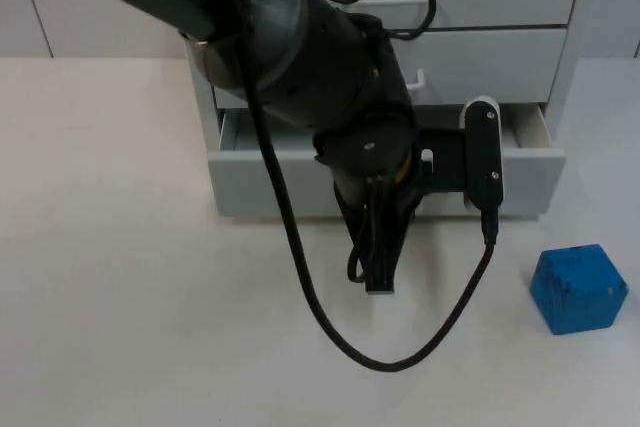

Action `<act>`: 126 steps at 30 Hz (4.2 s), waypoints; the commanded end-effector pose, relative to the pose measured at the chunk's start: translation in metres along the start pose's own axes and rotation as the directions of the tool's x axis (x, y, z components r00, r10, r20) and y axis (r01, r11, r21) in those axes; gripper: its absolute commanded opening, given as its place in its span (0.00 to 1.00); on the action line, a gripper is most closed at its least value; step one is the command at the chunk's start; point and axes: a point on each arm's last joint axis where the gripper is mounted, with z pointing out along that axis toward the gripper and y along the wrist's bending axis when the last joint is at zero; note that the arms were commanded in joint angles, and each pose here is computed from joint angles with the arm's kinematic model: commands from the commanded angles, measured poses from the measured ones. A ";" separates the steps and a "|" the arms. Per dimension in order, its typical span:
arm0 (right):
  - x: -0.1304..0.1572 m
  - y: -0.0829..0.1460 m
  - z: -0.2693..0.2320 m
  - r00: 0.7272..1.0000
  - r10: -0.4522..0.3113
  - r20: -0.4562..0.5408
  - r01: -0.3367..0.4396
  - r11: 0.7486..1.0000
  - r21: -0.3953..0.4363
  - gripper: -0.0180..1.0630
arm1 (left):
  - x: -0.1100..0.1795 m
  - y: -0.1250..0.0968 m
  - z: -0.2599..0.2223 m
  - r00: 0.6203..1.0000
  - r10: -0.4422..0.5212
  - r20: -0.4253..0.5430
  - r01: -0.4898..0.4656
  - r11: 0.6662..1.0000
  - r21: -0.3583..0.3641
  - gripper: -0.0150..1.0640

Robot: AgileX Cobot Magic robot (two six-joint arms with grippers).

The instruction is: Open the drawer with the left hand, place the block into the drawer with the right hand, then close the drawer with the left hand.

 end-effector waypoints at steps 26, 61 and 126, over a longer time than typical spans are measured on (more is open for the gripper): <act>0.000 -0.001 0.000 1.000 0.002 0.010 -0.002 1.000 0.010 0.98 | 0.001 -0.052 -0.007 0.990 0.104 -0.096 -0.062 0.927 0.369 0.01; 0.001 -0.001 0.000 1.000 0.007 0.008 -0.007 1.000 0.005 0.98 | -0.005 -0.031 -0.027 0.997 0.054 -0.059 -0.037 0.966 0.256 0.69; 0.001 -0.001 0.000 1.000 0.010 0.002 -0.010 1.000 0.003 0.98 | 0.293 -0.017 -0.288 -0.062 -0.989 0.136 0.997 -0.068 -0.040 0.69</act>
